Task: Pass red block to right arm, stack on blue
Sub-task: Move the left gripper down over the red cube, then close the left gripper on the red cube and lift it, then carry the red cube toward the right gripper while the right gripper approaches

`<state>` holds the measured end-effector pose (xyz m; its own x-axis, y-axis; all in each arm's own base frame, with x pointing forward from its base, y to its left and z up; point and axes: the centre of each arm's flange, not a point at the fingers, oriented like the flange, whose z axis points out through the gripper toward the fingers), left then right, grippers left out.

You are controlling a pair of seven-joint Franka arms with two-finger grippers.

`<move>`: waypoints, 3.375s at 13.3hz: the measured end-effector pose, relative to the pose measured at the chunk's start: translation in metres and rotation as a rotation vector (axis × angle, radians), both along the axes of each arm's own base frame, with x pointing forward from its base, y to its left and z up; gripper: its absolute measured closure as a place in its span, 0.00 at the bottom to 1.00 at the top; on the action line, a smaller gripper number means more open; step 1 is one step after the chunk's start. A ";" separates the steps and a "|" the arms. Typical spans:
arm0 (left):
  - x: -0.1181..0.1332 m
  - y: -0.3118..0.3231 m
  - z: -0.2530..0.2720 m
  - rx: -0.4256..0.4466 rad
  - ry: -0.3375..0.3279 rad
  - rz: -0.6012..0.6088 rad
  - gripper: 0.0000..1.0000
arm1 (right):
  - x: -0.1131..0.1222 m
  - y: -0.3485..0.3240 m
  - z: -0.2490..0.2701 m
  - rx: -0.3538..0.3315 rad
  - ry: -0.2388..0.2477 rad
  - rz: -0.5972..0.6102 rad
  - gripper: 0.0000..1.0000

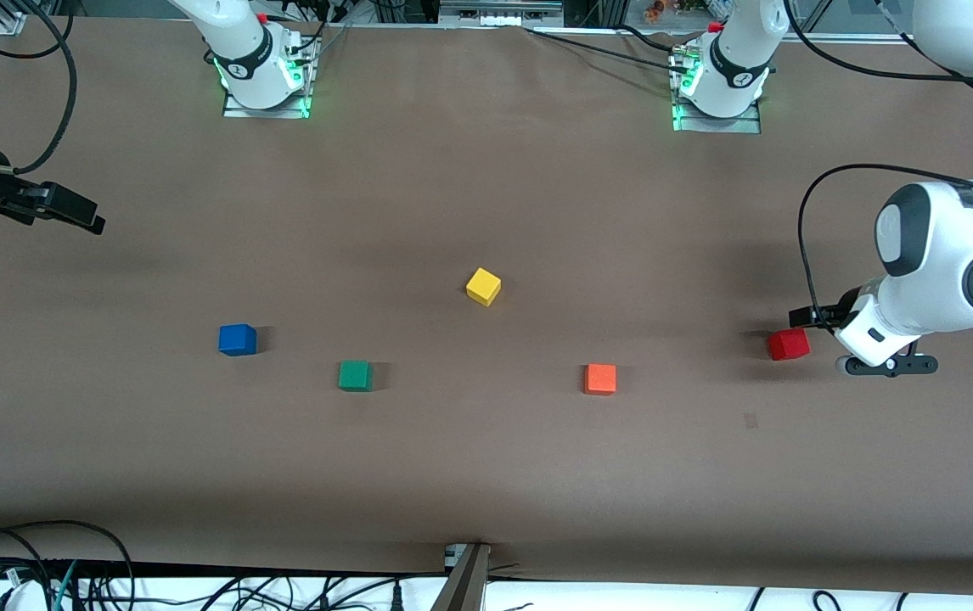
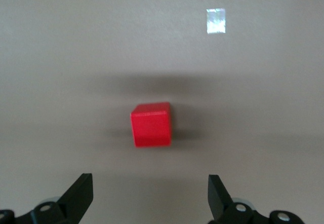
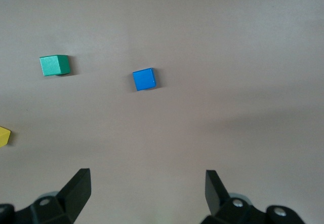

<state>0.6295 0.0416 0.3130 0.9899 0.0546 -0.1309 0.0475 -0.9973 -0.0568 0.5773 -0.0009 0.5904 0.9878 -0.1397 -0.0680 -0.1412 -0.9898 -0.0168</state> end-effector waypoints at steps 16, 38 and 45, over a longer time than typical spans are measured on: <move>-0.007 0.013 -0.128 -0.002 -0.037 0.005 0.41 | 0.010 0.002 0.001 -0.001 -0.060 0.003 0.00; 0.048 -0.240 0.059 -0.734 -0.438 -0.810 0.44 | -0.003 0.055 -0.013 0.501 0.148 0.196 0.00; 0.023 -0.351 0.038 -0.931 -0.716 -1.043 0.44 | 0.036 0.064 -0.072 1.032 0.257 0.088 0.00</move>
